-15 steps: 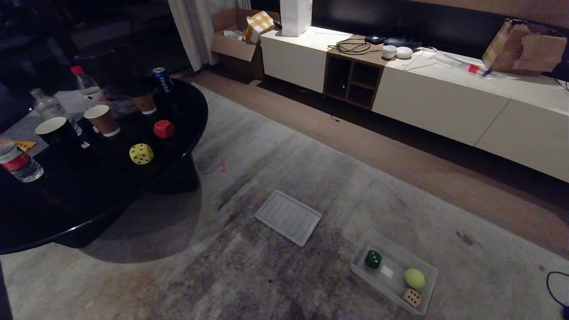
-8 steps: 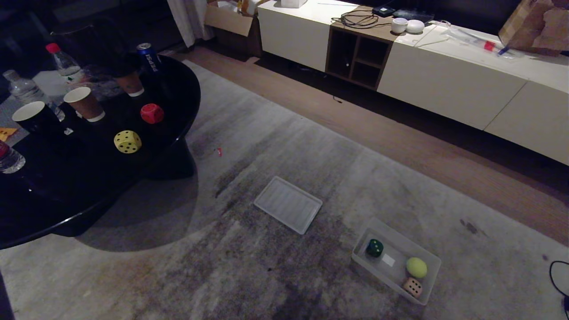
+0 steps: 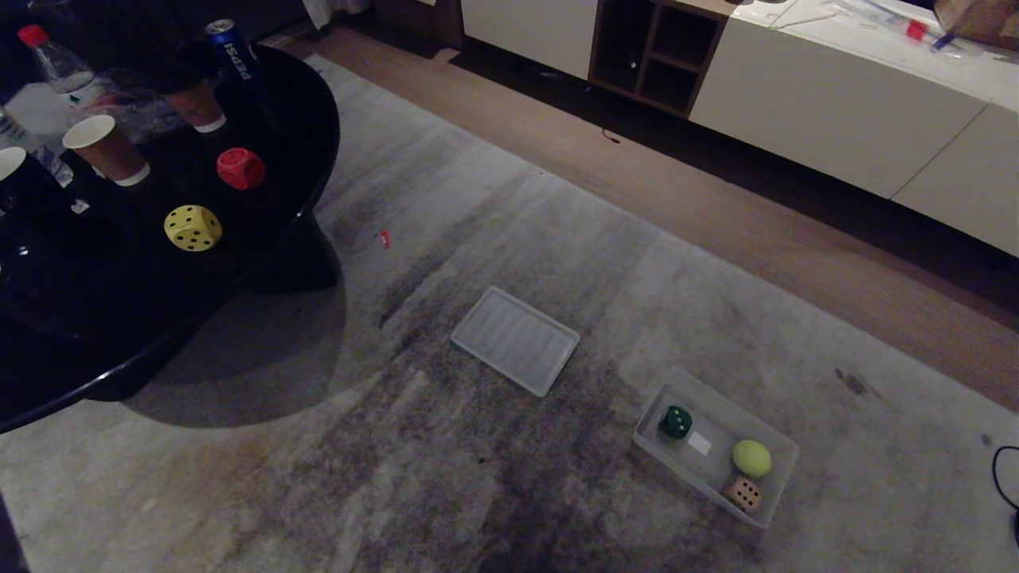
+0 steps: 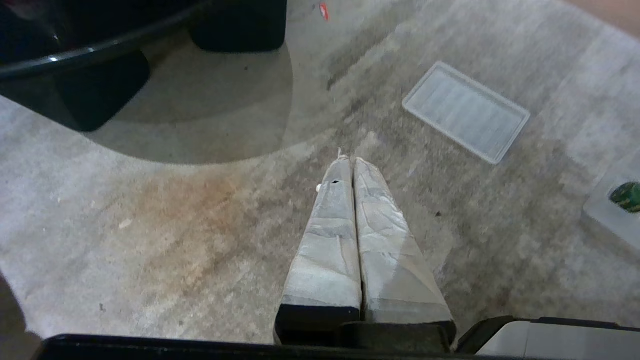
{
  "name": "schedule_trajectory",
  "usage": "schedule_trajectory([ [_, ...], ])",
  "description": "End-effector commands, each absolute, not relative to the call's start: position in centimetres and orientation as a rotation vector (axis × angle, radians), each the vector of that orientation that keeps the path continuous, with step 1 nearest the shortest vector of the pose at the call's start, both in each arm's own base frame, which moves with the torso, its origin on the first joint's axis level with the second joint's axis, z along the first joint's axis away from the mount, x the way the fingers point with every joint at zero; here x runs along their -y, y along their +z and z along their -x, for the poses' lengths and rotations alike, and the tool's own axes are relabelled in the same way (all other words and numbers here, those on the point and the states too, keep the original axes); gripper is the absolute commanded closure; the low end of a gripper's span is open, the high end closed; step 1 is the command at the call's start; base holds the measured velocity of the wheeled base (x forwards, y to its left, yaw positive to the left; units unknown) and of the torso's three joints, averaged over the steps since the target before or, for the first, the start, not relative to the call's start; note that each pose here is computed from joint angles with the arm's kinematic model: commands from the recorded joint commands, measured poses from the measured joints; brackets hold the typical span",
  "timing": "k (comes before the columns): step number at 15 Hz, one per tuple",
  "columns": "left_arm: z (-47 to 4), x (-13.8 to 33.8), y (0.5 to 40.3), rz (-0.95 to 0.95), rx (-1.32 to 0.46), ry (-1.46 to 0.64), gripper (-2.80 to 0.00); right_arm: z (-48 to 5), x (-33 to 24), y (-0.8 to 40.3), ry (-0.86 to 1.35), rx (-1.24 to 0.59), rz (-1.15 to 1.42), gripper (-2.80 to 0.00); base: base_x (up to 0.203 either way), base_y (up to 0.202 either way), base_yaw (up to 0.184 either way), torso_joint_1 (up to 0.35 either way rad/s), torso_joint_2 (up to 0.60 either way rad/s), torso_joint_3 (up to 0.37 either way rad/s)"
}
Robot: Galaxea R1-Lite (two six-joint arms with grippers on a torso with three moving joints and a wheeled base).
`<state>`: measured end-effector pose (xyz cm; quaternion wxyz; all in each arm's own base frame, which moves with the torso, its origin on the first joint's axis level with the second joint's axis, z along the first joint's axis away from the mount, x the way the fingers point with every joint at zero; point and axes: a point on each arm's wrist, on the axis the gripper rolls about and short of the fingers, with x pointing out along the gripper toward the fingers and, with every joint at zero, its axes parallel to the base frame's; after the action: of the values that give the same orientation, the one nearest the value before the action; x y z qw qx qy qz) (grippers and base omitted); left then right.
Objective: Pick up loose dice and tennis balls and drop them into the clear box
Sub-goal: Put the ball in the box
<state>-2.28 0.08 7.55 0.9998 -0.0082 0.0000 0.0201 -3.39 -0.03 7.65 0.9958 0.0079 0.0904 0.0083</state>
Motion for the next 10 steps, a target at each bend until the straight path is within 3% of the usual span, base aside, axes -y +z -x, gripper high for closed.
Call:
schedule_trajectory([
  [1,2.26,-0.08,7.51,0.015,-0.003,0.040,0.00,3.40,0.03,7.65,0.017,-0.181,-0.016,0.00,0.000,0.000,0.000,0.004,0.00,-0.196],
  [10,2.26,-0.09,7.51,0.017,-0.003,0.041,0.00,3.40,0.03,7.65,0.017,-0.181,-0.016,0.00,0.000,0.000,0.000,0.002,0.00,-0.197],
])
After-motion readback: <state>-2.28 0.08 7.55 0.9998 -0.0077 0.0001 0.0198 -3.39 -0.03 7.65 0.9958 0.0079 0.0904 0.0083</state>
